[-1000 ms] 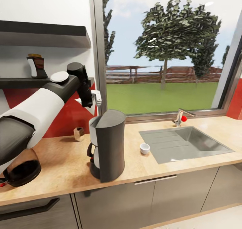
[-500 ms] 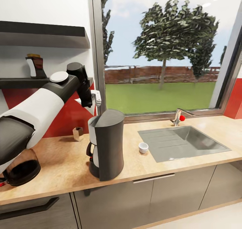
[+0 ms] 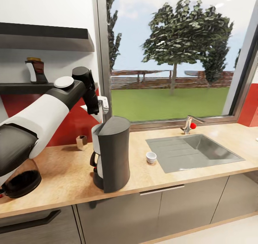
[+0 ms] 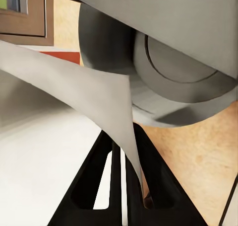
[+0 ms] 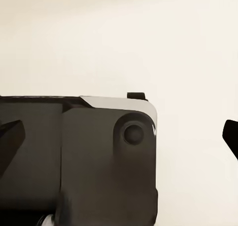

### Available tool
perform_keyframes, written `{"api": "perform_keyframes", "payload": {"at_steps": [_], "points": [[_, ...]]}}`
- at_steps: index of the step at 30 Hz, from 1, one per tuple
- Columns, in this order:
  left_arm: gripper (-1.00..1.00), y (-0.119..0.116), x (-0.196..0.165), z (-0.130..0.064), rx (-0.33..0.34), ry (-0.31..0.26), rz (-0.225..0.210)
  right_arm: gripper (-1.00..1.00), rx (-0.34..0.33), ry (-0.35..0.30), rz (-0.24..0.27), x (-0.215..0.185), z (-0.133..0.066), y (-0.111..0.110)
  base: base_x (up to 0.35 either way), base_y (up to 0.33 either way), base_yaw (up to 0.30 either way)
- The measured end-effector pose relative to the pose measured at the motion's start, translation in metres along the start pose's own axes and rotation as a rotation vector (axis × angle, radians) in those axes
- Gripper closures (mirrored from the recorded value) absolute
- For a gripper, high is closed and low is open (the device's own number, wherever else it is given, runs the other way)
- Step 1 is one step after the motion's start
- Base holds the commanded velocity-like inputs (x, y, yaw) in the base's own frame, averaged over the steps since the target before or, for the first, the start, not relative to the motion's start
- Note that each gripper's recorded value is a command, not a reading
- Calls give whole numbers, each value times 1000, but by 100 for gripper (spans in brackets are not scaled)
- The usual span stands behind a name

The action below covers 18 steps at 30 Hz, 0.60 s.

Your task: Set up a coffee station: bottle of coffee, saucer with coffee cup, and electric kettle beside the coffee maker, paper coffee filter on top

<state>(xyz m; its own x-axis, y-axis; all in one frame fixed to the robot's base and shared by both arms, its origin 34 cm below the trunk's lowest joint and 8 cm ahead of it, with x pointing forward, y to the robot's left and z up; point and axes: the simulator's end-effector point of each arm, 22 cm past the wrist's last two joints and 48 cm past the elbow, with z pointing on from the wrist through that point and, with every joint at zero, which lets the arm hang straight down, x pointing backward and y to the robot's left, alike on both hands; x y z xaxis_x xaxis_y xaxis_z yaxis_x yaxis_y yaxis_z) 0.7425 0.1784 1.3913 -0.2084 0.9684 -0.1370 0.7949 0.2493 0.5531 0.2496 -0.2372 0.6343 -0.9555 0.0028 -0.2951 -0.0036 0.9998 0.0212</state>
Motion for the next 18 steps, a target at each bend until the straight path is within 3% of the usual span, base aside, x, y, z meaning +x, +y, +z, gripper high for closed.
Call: {"api": "perform_keyframes", "payload": {"at_steps": [11, 18], "points": [[100, 0, 4, 2, 5, 7, -7, -100, 0, 0, 0, 0, 0, 0, 0, -2, 0], [100, -5, 17, 14, 42, 33, -29, -100, 0, 0, 0, 0, 0, 0, 0, 0, 0]]}}
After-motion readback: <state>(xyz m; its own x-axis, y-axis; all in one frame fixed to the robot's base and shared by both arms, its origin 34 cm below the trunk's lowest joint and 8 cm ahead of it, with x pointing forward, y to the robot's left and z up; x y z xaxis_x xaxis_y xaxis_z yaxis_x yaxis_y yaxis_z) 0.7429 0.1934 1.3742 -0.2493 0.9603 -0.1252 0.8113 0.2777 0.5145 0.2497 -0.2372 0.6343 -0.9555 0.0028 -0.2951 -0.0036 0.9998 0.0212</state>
